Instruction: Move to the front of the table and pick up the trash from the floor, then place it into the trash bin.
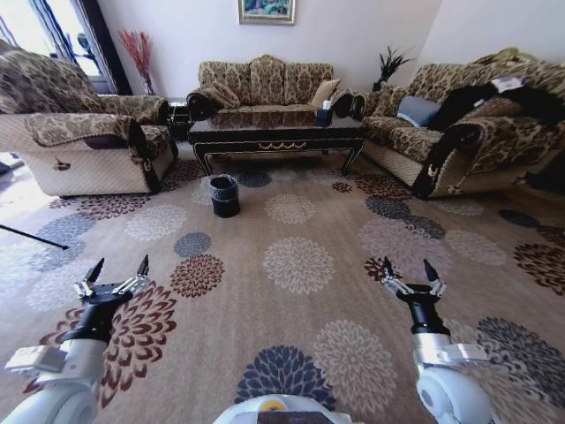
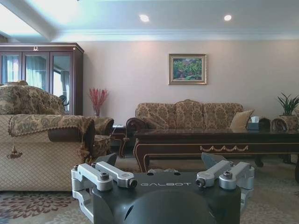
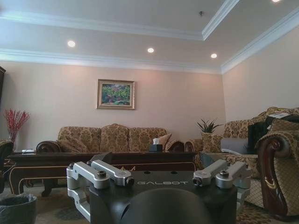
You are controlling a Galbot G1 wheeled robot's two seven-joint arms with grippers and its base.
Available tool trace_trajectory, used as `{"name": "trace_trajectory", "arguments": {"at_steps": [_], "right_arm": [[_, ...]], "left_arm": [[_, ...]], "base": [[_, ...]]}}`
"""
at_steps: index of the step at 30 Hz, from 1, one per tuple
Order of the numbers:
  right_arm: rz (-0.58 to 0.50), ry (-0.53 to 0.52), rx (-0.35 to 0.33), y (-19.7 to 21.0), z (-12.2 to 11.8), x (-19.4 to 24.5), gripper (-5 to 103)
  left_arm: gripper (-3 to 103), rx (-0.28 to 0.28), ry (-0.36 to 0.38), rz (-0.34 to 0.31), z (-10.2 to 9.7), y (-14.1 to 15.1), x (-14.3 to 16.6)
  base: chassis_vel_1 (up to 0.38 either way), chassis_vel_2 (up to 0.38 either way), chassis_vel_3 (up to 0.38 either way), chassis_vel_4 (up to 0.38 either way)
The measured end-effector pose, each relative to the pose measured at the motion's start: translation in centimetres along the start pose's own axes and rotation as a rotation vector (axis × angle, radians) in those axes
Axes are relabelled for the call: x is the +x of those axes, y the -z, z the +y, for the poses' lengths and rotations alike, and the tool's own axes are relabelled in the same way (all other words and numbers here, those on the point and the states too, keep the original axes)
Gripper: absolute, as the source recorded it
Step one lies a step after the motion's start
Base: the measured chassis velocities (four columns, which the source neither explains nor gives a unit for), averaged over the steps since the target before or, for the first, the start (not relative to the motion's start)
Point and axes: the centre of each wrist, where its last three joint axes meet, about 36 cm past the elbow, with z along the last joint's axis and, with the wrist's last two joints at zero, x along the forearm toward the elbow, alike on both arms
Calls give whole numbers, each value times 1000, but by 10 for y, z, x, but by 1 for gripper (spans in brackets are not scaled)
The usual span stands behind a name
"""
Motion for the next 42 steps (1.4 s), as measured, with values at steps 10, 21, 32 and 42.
{"name": "trace_trajectory", "arguments": {"at_steps": [10, 21, 32, 42], "right_arm": [[0, 0, -1, 0, 0, 0, 100], [1, 0, -1, 0, 0, 0, 100], [1, 0, -1, 0, 0, 0, 100], [1, 0, -1, 0, 0, 0, 100]], "left_arm": [[100, 0, -1, 0, 0, 0, 0], [100, -1, -1, 0, 0, 0, 0], [100, -1, -1, 0, 0, 0, 0], [100, -1, -1, 0, 0, 0, 0]], "base": [[0, 0, 0, 0], [0, 0, 0, 0], [0, 0, 0, 0], [0, 0, 0, 0]]}}
